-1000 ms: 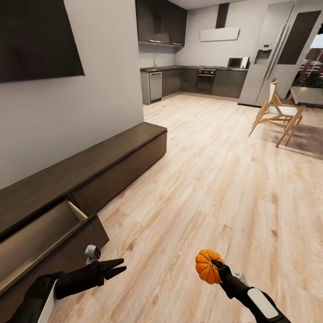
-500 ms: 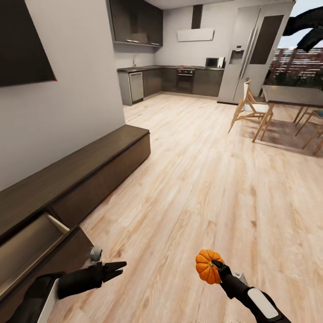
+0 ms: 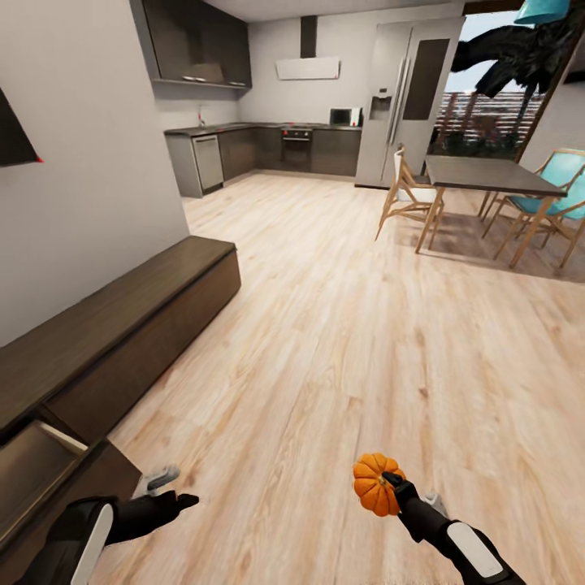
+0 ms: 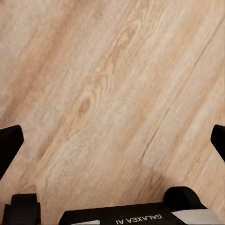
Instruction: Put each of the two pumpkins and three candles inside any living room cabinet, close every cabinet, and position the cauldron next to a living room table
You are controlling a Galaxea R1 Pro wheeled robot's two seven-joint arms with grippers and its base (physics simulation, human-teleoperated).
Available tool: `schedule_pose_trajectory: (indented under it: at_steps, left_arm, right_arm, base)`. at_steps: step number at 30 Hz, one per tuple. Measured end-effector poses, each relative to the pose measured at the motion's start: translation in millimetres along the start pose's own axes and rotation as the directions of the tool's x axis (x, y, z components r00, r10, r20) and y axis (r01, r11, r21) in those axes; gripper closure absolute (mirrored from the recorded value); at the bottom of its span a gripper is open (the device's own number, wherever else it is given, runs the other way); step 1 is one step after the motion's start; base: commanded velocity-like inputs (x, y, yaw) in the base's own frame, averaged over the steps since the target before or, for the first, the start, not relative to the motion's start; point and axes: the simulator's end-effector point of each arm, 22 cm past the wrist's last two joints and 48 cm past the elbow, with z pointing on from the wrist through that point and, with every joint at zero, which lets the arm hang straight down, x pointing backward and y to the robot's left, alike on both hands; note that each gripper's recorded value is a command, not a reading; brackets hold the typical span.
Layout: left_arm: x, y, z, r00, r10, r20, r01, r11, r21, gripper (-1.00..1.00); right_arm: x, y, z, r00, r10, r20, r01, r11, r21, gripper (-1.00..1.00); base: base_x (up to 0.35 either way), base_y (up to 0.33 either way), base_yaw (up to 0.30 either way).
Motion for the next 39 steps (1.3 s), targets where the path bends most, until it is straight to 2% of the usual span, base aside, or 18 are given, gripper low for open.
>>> schedule_pose_trajectory:
  at_steps: [2, 4, 12, 21, 23, 25, 26, 27, 28, 29, 32, 34, 36, 39]
  left_arm:
    - [-9.5, 11.8, -3.2, 0.999, 0.012, 0.039, -0.009, 0.997, -0.072, -1.0]
    - [-12.3, 15.9, -4.6, 0.998, 0.013, 0.056, -0.006, 0.992, -0.126, -1.0]
    - [-13.9, 19.5, -15.7, 0.997, 0.007, 0.071, 0.013, 0.963, -0.269, -1.0]
    - [-27.9, 11.5, -33.1, 0.994, 0.024, 0.105, 0.007, 0.957, -0.291, -1.0]
    - [-27.0, 0.6, -32.4, 0.994, 0.054, 0.092, -0.025, 0.958, -0.284, -1.0]
    - [-24.1, -14.2, -30.0, 0.993, 0.094, 0.072, -0.071, 0.959, -0.274, -1.0]
    - [-21.6, -19.0, -27.3, 0.992, 0.11, 0.066, -0.089, 0.958, -0.271, -1.0]
    - [-20.8, -20.6, -26.7, 0.991, 0.117, 0.067, -0.095, 0.958, -0.271, -1.0]
    - [-20.3, -21.4, -26.2, 0.99, 0.121, 0.07, -0.098, 0.957, -0.271, -1.0]
    - [-18.2, -21.4, -25.4, 0.99, 0.122, 0.066, -0.1, 0.957, -0.273, -1.0]
    - [-11.3, -22.2, -24.1, 0.992, 0.117, 0.046, -0.101, 0.957, -0.273, -1.0]
    - [-9.4, -23.5, -25.4, 0.993, 0.115, 0.038, -0.1, 0.957, -0.273, -1.0]
    - [-7.8, -24.5, -27.0, 0.993, 0.113, 0.034, -0.099, 0.957, -0.274, -1.0]
    - [-3.3, -19.6, -29.4, 0.994, 0.11, 0.023, -0.098, 0.95, -0.295, -1.0]
  right_arm:
    - [-0.1, 3.7, -3.0, 1.0, -0.002, -0.001, 0.002, 1.0, -0.001, 1.0]
    - [-0.4, 7.3, -5.9, 1.0, -0.003, -0.001, 0.003, 1.0, -0.002, 1.0]
    - [-1.7, 19.7, -17.7, 1.0, -0.008, 0.0, 0.008, 1.0, 0.004, 1.0]
    - [-3.7, 13.3, -32.2, 1.0, -0.017, 0.0, 0.017, 0.993, 0.114, 1.0]
    - [-0.8, 14.7, -34.7, 0.997, -0.071, -0.012, 0.072, 0.987, 0.144, 1.0]
    - [-3.7, 36.6, -36.8, 0.98, -0.2, -0.015, 0.2, 0.968, 0.151, 1.0]
    - [-8.7, 56.6, -39.3, 0.952, -0.307, -0.005, 0.304, 0.939, 0.162, 1.0]
    - [-14.9, 88.3, -43.2, 0.931, -0.364, 0.029, 0.357, 0.924, 0.139, 1.0]
    - [-14.4, 97.8, -47.3, 0.914, -0.405, 0.041, 0.394, 0.906, 0.155, 1.0]
    - [-11.1, 90.7, -52.0, 0.899, -0.437, 0.034, 0.423, 0.884, 0.199, 1.0]
    - [-1.8, 60.3, -70.4, 0.877, -0.48, 0.014, 0.451, 0.833, 0.32, 1.0]
    - [4.0, 48.2, -82.3, 0.86, -0.509, 0.012, 0.47, 0.803, 0.365, 1.0]
    - [4.0, 36.1, -94.4, 0.836, -0.547, 0.055, 0.483, 0.779, 0.4, 1.0]
    - [5.1, 33.6, -105.9, 0.796, -0.594, 0.117, 0.503, 0.757, 0.417, 1.0]
  base:
    - [0.0, 0.0, -0.277]
    - [0.0, 0.0, -0.277]
    - [0.0, 0.0, -0.276]
    - [0.0, 0.0, -0.269]
    - [0.0, 0.0, -0.263]
    - [0.0, 0.0, -0.258]
    - [0.0, 0.0, -0.244]
    - [0.0, 0.0, -0.233]
    - [0.0, 0.0, -0.225]
    - [0.0, 0.0, -0.22]
    - [0.0, 0.0, -0.211]
    - [0.0, 0.0, -0.195]
    - [0.0, 0.0, -0.174]
    - [0.0, 0.0, -0.116]
